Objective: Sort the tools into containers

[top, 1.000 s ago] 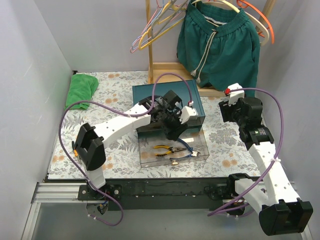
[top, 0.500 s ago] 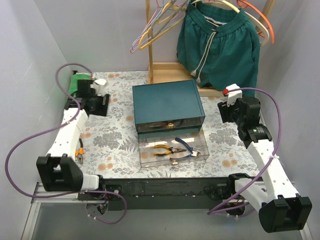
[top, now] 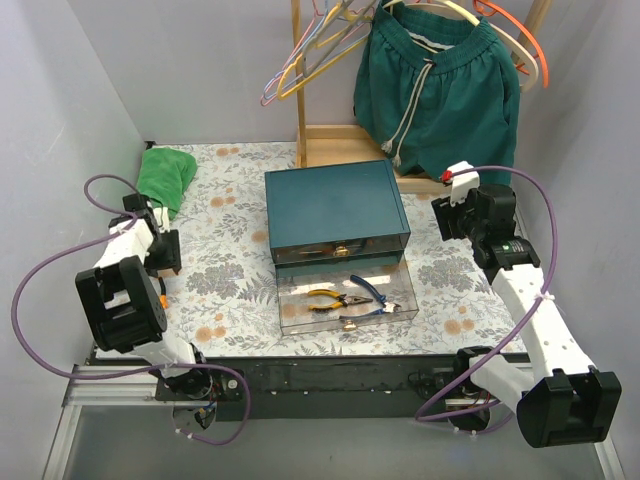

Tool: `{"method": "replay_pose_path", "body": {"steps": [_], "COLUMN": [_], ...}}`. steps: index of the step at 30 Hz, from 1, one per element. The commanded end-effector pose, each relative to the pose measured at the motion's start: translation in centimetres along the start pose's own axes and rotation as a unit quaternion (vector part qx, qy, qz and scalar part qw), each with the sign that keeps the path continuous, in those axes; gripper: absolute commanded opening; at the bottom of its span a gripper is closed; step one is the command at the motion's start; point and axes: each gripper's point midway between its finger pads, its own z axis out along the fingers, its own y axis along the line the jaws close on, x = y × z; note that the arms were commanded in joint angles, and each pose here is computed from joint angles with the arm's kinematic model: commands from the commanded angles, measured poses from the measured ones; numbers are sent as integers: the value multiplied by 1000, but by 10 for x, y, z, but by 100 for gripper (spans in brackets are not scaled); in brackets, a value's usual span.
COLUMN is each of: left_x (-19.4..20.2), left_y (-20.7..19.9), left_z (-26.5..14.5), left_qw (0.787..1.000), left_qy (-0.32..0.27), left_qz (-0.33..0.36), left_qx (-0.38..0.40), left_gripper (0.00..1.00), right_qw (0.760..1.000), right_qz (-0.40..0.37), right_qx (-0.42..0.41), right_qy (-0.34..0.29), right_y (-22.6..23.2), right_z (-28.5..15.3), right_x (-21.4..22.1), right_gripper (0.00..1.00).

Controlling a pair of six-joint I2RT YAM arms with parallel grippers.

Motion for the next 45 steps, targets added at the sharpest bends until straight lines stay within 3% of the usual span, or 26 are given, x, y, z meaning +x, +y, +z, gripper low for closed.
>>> {"method": "replay_pose_path", "body": {"steps": [1,8,12,15,16,20,23,25,27,28,29,30,31,35,40,41,42,44,45], "left_x": [0,25,43,50,53,9,-49,-71,-71,-65,-57,-53,-44,6,79,88,98,132,134], "left_y": [13,18,1,-13,-16,-45,-89,-139,-176,-211,-227,-241,-267,-330,-375,-381,-385,-395,-398], "left_z": [14,33,42,39,37,-3,-76,-136,-188,-223,-251,-268,-291,-325,-295,-288,-277,-260,-250], "left_qw": [1000,998,995,990,988,979,946,898,846,798,768,752,712,642,593,568,567,543,548], "left_qy": [-15,37,80,100,110,34,-91,-166,-229,-258,-286,-294,-313,-275,-183,-188,-176,-132,-128], "left_qz": [-12,-45,-46,-46,-47,-33,31,139,232,285,313,313,346,419,512,550,571,619,632], "left_qx": [-18,2,47,86,95,197,309,383,421,464,480,499,525,580,594,583,567,552,533], "left_gripper": [50,45,21,16,3,0,0,0,0,0,0,0,0,0,0,0,0,0,0], "right_qw": [999,1000,1000,1000,1000,1000,1000,1000,1000,1000,1000,1000,1000,1000,1000,1000,1000,1000,1000], "right_qz": [1,-2,0,-1,-1,1,2,4,5,4,4,5,4,2,-1,-4,-5,-9,-11], "right_qx": [9,7,12,14,15,15,15,16,15,15,3,3,3,4,10,12,12,15,15], "right_qy": [-37,-24,-21,-21,-21,-18,-13,-11,-13,-11,-16,-16,-18,-16,-17,-17,-16,-17,-17], "right_y": [-11,-7,-11,-13,-14,-13,-13,-12,-12,-11,-7,-7,-6,-5,-6,-6,-7,-8,-7], "right_z": [-7,-12,-12,-11,-11,-9,-7,-6,-5,-5,-4,-4,-5,-7,-14,-16,-16,-20,-21], "right_x": [-31,-17,-15,-15,-14,-11,-7,-3,-3,-2,-2,-2,-2,5,9,9,10,11,11], "right_gripper": [69,69,69,69,69,69,69,69,69,69,69,69,69,69,69,69,69,69,69]}}
